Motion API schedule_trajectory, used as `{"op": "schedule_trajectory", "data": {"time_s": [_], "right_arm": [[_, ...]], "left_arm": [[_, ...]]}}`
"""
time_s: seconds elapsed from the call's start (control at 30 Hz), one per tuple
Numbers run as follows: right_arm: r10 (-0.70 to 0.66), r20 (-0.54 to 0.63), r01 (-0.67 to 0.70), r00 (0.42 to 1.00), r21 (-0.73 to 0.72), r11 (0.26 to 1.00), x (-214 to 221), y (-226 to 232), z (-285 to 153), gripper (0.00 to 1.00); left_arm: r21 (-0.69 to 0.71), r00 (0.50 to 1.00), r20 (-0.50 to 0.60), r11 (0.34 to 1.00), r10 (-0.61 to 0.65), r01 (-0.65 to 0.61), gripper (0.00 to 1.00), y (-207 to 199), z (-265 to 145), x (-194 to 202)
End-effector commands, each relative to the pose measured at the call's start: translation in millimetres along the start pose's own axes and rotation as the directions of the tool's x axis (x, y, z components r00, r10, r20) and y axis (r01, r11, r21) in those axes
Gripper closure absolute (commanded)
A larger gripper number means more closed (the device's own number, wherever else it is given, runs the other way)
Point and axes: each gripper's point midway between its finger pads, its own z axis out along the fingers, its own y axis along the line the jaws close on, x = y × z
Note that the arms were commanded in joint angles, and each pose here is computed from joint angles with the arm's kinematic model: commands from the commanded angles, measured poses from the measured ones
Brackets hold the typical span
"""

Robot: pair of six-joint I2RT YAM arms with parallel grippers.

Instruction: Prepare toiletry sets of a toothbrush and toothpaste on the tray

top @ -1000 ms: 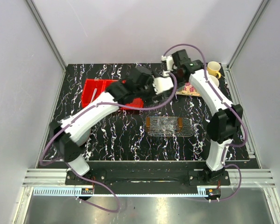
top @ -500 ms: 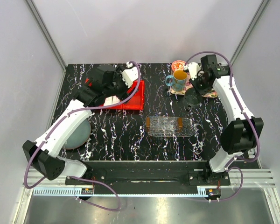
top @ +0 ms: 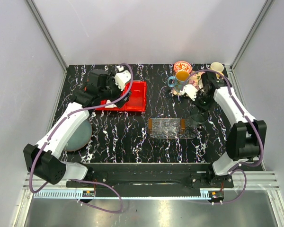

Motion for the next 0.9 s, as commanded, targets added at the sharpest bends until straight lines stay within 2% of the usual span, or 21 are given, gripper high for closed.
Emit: {"op": "schedule_trajectory", "data": {"time_s": [0.0, 0.53, 0.87], "right_arm": [[-0.184, 0.105, 0.179, 0.977, 0.056, 0.982, -14, -4, -16, 1.00], [-0.412, 0.193, 0.420, 0.891, 0.001, 0.908, -19, 14, 19, 1.00], [-0.478, 0.219, 0.498, 0.851, -0.043, 0.866, -17, 23, 34, 1.00]], "left_arm": [[-0.015, 0.995, 0.103, 1.000, -0.003, 0.004, 0.18, 7, -9, -21], [-0.029, 0.995, 0.098, 1.000, 0.009, -0.006, 0.18, 13, -8, -15], [-0.033, 0.995, 0.098, 0.999, 0.023, -0.020, 0.18, 14, -8, -15]]}}
